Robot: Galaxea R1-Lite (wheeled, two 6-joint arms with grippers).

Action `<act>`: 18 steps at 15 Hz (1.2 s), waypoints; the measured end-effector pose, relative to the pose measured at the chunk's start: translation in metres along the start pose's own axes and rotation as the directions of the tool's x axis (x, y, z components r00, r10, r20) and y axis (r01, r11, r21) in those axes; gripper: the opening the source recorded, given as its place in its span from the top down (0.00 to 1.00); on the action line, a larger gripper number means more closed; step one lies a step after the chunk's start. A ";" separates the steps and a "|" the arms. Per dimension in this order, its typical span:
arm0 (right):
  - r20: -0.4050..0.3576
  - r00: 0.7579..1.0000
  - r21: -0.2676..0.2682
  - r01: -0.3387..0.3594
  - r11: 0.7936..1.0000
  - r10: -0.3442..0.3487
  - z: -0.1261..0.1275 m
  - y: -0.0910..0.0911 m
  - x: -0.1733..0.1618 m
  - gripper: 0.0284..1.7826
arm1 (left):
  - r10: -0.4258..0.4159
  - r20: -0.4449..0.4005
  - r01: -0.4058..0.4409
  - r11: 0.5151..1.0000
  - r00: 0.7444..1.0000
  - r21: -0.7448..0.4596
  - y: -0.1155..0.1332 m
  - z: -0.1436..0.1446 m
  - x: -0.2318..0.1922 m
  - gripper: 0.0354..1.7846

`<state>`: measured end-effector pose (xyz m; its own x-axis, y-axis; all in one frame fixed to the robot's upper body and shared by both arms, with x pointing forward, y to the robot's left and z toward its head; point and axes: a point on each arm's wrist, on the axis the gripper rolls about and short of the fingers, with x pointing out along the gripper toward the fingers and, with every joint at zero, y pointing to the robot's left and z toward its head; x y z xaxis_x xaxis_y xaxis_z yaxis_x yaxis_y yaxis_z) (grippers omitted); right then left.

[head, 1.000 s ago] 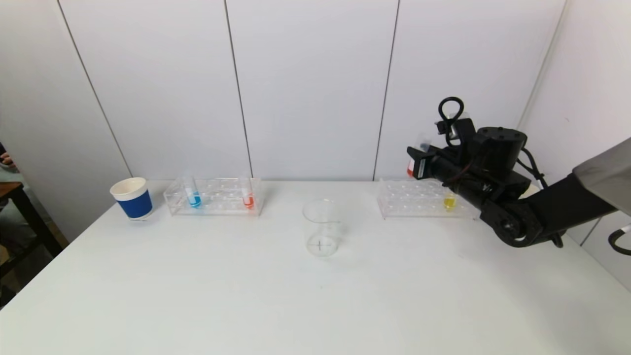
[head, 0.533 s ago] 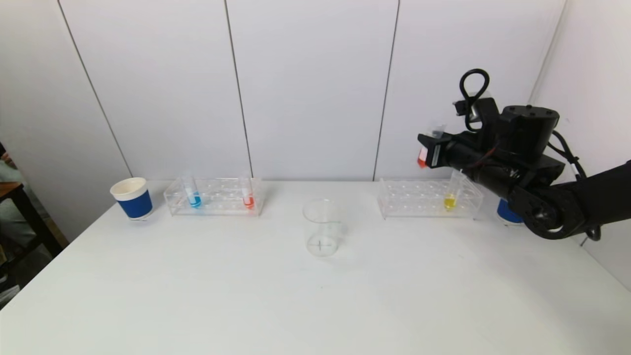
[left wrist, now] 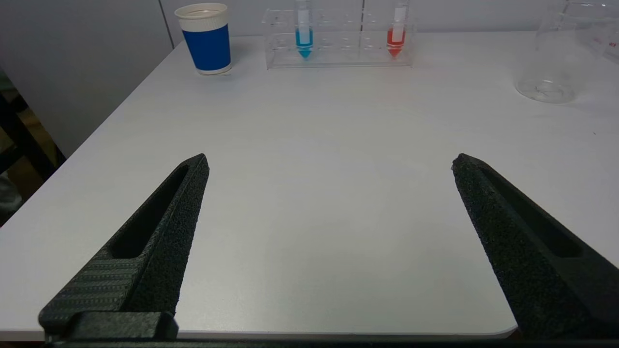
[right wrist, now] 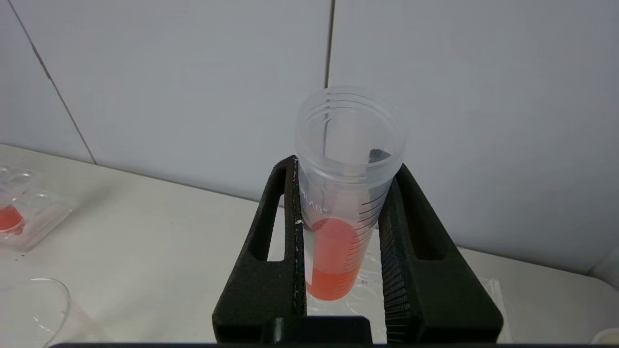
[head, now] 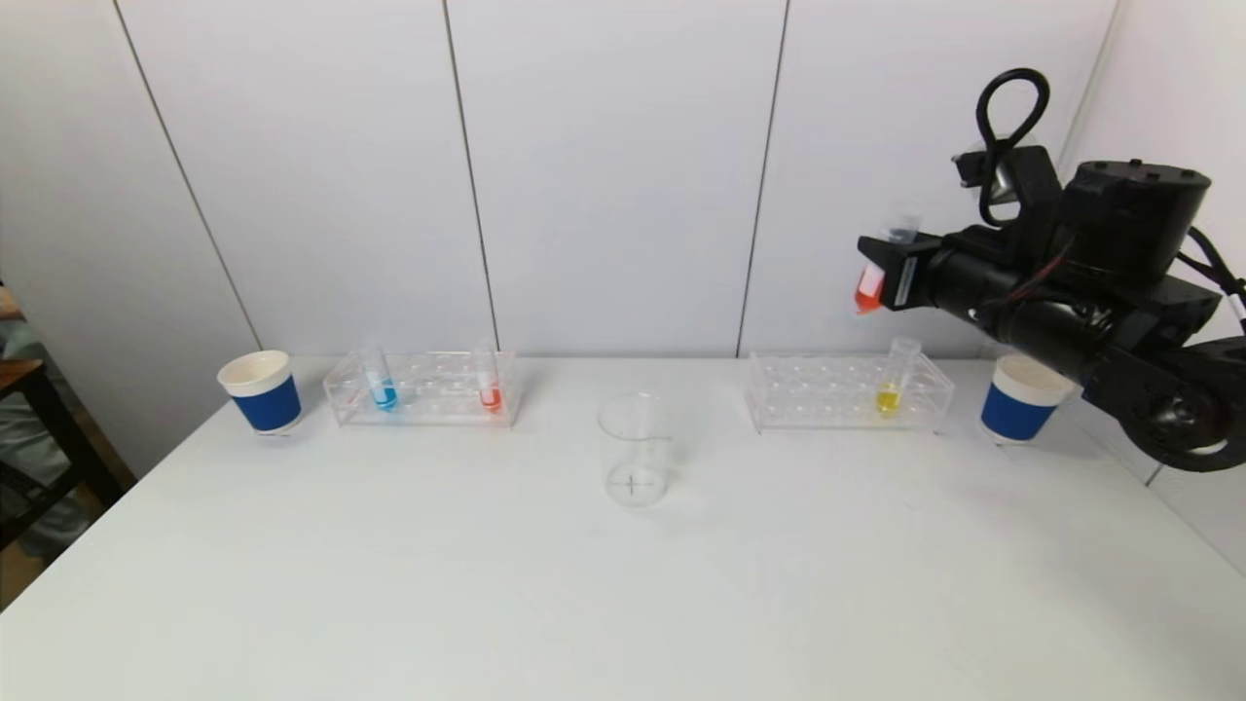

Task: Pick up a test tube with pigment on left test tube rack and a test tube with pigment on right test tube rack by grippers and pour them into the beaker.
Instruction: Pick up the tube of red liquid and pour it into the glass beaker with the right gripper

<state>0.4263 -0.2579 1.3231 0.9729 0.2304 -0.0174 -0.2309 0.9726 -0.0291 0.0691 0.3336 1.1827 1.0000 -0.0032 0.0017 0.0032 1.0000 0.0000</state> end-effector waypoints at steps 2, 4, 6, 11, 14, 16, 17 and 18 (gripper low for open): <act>-0.006 1.000 -0.002 -0.002 1.000 0.002 0.007 0.000 -0.010 0.73 | 0.000 0.000 0.000 1.000 1.000 0.000 0.000 0.000 0.000 0.01; -0.017 1.000 -0.005 -0.002 1.000 0.002 0.014 0.000 -0.019 0.73 | 0.000 0.000 0.000 1.000 1.000 0.000 0.000 0.000 0.000 0.01; -0.030 0.999 -0.007 -0.015 1.000 0.014 0.021 0.002 -0.029 0.73 | -0.001 0.000 0.001 1.000 1.000 0.000 0.000 0.000 0.000 0.01; -0.053 0.997 -0.070 -0.052 0.996 0.048 0.034 0.008 -0.044 0.73 | 0.000 -0.001 0.000 1.000 1.000 0.000 0.000 0.000 0.000 0.01; -0.039 0.996 -0.107 -0.082 0.991 0.078 0.039 0.015 -0.047 0.73 | 0.000 0.000 0.000 1.000 1.000 0.000 0.000 0.000 0.000 0.01; -0.037 0.995 -0.118 -0.101 0.988 0.098 0.042 0.021 -0.047 0.73 | 0.000 0.000 0.000 1.000 1.000 0.000 0.000 0.000 0.000 0.01; -0.049 0.993 -0.130 -0.115 0.985 0.109 0.043 0.025 -0.047 0.73 | 0.000 -0.001 0.000 1.000 1.000 0.000 0.000 0.000 0.000 0.01; -0.066 0.991 -0.145 -0.129 0.981 0.120 0.042 0.028 -0.047 0.73 | -0.001 -0.001 0.001 1.000 1.000 0.000 0.000 0.000 0.000 0.01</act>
<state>0.3748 -0.2403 1.3654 0.9354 0.3429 -0.0865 -0.3530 0.9199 -0.1708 0.0691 0.3336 1.1826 1.0000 -0.0045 0.0009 0.0045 1.0000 0.0000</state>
